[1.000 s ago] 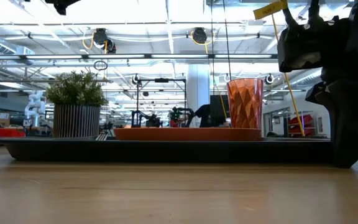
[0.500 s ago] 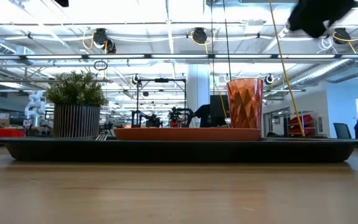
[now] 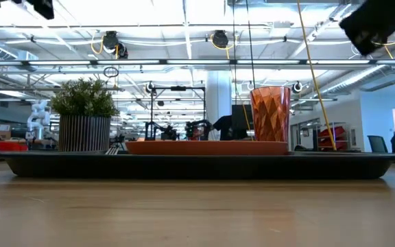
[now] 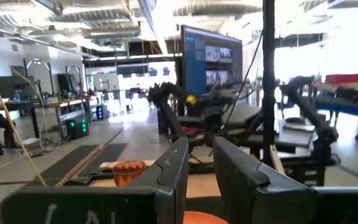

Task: Pick and place plate/cup/fork/spoon on tray
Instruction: Return to Home Position

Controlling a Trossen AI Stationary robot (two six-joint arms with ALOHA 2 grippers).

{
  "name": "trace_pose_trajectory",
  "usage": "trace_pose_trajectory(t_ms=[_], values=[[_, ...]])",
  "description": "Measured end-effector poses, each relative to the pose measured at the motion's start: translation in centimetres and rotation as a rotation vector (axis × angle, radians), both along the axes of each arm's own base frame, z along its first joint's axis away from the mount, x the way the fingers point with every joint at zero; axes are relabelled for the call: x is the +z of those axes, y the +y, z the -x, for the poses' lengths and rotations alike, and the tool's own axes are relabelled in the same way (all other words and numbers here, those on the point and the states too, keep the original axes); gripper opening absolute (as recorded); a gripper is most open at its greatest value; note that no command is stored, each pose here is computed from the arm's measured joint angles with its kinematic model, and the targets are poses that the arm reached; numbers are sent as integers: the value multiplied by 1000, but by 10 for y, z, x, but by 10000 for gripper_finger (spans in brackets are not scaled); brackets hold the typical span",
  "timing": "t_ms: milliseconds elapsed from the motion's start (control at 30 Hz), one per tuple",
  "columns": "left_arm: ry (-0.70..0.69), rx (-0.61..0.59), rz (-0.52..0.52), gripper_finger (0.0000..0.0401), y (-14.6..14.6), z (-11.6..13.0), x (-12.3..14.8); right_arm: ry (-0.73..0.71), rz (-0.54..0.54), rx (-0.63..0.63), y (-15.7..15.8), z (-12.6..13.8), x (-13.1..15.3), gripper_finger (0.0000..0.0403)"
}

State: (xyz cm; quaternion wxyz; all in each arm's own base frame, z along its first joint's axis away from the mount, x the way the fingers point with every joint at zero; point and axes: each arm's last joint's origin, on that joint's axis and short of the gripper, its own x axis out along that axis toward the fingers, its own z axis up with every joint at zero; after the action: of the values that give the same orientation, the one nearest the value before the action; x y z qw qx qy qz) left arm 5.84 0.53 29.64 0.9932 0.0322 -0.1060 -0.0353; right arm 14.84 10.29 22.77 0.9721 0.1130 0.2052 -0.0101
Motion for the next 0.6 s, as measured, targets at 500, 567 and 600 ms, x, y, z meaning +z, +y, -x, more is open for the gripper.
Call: trace_pose_trajectory(t_ms=[500, 567, 600], values=[[76, -30, 222, 81, 4, -15, -60, -244, -20, -2, -48, 48, -64, 0], [83, -31, 231, 81, 4, -16, -62, -258, -10, -5, -50, 50, -68, 0], [85, -30, 231, 81, 4, -16, -62, -264, -6, -9, -51, 50, -69, 0]])
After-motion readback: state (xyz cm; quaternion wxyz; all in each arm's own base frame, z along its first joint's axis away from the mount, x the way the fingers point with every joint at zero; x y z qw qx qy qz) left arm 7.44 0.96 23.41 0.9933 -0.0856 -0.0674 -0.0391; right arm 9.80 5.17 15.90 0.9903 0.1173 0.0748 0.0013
